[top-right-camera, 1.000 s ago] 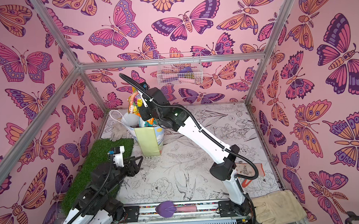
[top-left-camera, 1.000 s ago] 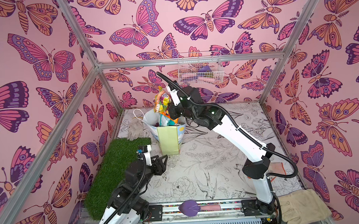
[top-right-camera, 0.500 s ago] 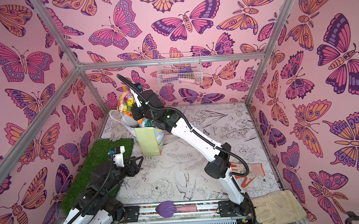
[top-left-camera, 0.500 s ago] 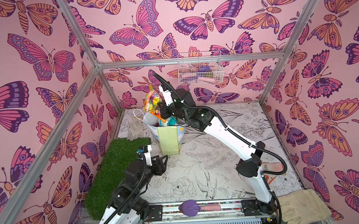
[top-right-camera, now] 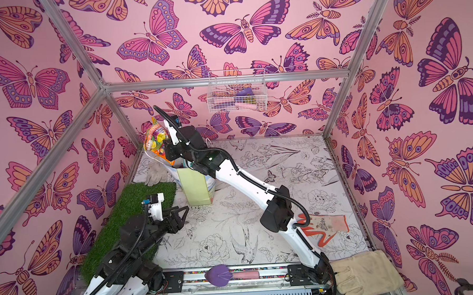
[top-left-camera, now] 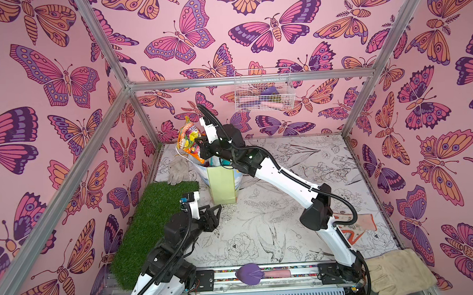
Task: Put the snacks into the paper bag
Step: 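Lower the orange Fox's bag into the paper bag and open the right gripper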
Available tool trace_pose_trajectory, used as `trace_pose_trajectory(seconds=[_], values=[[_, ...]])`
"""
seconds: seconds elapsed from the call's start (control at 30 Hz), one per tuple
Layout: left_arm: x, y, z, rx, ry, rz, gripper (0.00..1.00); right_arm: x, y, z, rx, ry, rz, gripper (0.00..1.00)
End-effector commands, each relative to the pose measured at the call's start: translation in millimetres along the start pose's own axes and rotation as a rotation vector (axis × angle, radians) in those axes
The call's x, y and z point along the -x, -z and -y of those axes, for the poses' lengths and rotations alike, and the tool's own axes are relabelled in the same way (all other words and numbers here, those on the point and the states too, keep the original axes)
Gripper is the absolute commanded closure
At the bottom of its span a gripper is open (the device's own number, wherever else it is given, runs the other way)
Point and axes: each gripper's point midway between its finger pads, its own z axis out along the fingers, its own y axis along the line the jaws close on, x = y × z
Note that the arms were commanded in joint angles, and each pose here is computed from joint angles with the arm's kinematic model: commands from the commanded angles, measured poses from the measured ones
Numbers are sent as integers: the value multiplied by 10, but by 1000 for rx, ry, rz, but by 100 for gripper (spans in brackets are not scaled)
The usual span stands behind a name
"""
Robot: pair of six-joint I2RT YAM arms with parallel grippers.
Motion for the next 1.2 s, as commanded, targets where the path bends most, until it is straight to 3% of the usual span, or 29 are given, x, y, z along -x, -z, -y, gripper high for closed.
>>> trace_pose_trajectory(seconds=[0.0,0.63,1.17], values=[[12,12,14,-12,5,12,37,341,20,-153,62,-19,131,100],[34,47,5,0,-1,15,37,89,-34,169,19,-22,112,100],[56,68,2,9,-8,18,37,227,155,85,53,-19,140,72]])
